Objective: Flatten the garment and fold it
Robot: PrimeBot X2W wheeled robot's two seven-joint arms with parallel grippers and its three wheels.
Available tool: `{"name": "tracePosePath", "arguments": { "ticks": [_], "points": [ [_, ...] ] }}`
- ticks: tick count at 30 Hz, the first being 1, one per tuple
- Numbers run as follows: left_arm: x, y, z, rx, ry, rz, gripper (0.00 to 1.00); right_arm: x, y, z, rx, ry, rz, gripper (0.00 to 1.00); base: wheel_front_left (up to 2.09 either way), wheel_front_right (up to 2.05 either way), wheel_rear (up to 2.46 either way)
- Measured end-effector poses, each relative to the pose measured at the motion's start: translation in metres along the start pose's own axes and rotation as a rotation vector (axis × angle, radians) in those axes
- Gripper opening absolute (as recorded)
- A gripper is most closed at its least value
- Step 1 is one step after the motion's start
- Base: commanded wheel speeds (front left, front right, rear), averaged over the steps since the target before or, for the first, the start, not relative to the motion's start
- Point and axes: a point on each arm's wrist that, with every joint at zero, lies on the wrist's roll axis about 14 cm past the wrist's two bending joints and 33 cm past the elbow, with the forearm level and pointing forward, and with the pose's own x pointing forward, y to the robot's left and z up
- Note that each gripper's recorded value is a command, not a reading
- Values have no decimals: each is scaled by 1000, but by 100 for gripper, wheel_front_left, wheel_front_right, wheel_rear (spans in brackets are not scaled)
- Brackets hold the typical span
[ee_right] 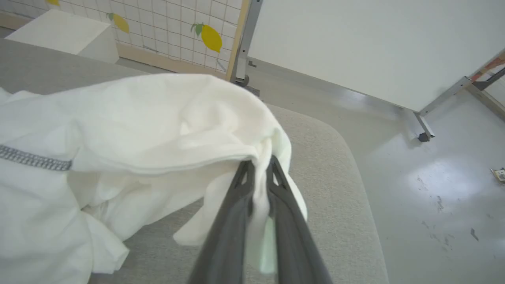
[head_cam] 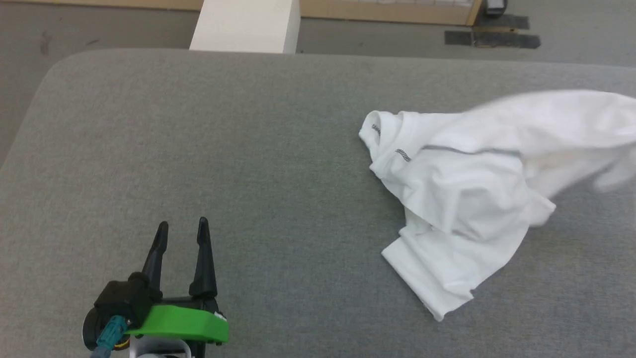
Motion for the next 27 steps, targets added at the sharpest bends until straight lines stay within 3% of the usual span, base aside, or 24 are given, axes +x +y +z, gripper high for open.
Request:
{"name": "tracePosePath", "arguments": {
  "ticks": [3, 4, 5, 6, 7, 13, 18, 21, 27],
  "points": [
    [-1, -8, 1, -7, -3, -27, 100, -15, -54, -5, 2, 16, -131, 0, 0, 0, 0],
    [-1, -11, -4, -6, 11, -42, 100, -24, -84, -35, -14, 90, -203, 0, 0, 0, 0],
    [0, -11, -6, -5, 16, -40, 100, -24, -86, -47, -13, 116, -211, 16, 0, 0, 0],
    [0, -11, -8, -4, 23, -41, 100, -24, -88, -62, -4, 148, -218, 95, 0, 0, 0],
    [0, -10, -11, -2, 31, -40, 100, -22, -87, -76, 6, 180, -221, 100, 0, 0, 0],
    [2, -5, -21, 6, 61, -27, 100, -4, -47, -101, 50, 202, -146, 100, 0, 0, 0],
    [4, -7, -20, 5, 57, -35, 100, 9, -11, -47, 91, 29, -46, 100, 0, 0, 0],
    [4, -11, -17, 2, 47, -43, 100, 2, 28, -8, 128, -65, 80, 100, 0, 0, 0],
    [5, -17, -14, -9, 38, -56, 100, -38, 100, 19, 127, -84, 313, 100, 0, 0, 0]
  ]
}}
